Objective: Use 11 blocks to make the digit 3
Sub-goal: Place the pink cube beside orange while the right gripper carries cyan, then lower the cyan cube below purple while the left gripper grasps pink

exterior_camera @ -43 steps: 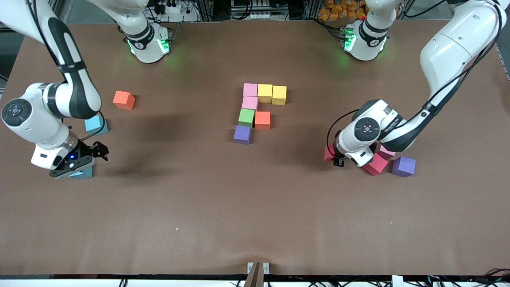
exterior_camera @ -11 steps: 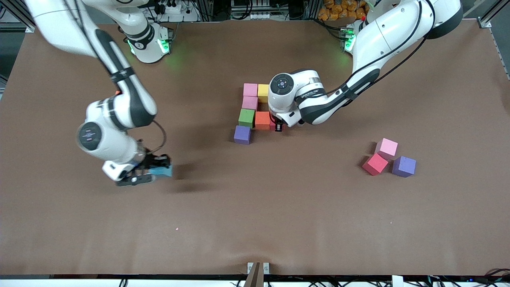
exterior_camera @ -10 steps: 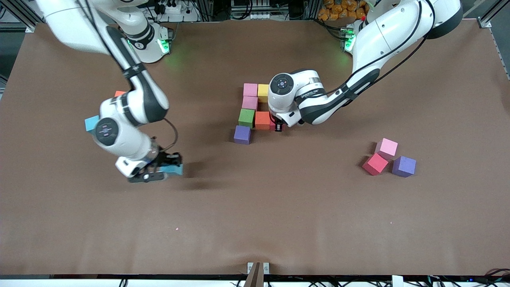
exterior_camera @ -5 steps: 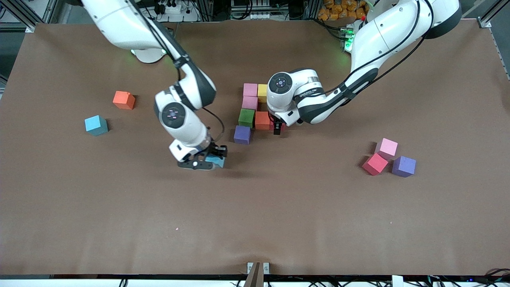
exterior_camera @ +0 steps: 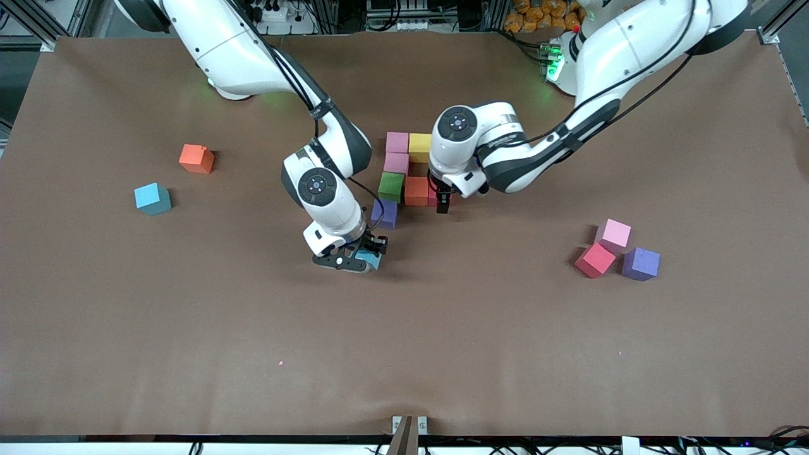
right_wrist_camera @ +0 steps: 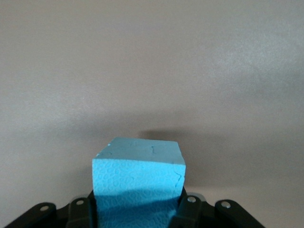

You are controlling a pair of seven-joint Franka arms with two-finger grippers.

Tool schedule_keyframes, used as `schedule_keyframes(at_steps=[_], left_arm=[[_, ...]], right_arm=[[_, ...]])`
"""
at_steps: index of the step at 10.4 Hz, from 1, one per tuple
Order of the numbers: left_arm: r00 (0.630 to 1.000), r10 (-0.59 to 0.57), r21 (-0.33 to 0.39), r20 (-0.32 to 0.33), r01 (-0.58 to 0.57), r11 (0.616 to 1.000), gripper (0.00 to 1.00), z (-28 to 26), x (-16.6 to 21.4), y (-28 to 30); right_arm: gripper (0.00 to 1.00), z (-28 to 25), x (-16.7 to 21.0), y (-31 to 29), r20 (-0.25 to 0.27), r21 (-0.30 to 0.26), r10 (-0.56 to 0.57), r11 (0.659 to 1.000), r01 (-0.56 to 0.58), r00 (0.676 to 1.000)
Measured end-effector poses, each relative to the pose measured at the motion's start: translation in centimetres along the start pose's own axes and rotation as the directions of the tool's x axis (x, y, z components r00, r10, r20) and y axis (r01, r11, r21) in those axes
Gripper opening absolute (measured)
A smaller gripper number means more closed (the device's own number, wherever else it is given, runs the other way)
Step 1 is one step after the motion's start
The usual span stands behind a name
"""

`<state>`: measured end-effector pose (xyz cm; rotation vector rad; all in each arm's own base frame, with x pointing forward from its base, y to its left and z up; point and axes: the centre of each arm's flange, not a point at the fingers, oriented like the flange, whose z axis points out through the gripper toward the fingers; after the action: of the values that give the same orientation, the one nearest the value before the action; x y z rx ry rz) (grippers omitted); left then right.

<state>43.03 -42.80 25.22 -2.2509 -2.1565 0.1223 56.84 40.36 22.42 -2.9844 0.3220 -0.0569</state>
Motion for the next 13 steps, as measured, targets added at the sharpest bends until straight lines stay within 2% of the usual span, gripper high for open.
schedule_keyframes(at_steps=[2,5,9,13], left_arm=[[1.000,-0.020,0.000,-0.011,0.020,1.000,1.00,-1.6,2.4,1.7],[0.995,-0.009,0.038,-0.095,0.013,0.999,1.00,-1.8,8.2,4.7],[0.983,0.141,0.059,-0.116,-0.134,0.989,1.00,-4.3,16.7,10.2],[0.984,0.025,0.088,-0.178,-0.010,0.996,1.00,-2.2,25.1,14.2]], right_arm=[[0.56,0.5,-1.0,-0.7,0.006,-0.006,0.004,1.000,-0.004,1.000],[0.56,1.2,-2.3,-1.5,0.010,-0.019,0.010,1.000,-0.010,1.000],[0.56,2.3,-3.3,-1.9,0.004,-0.049,0.008,0.999,-0.007,1.000],[0.56,2.6,-4.3,-2.5,0.008,-0.060,0.013,0.998,-0.012,1.000]])
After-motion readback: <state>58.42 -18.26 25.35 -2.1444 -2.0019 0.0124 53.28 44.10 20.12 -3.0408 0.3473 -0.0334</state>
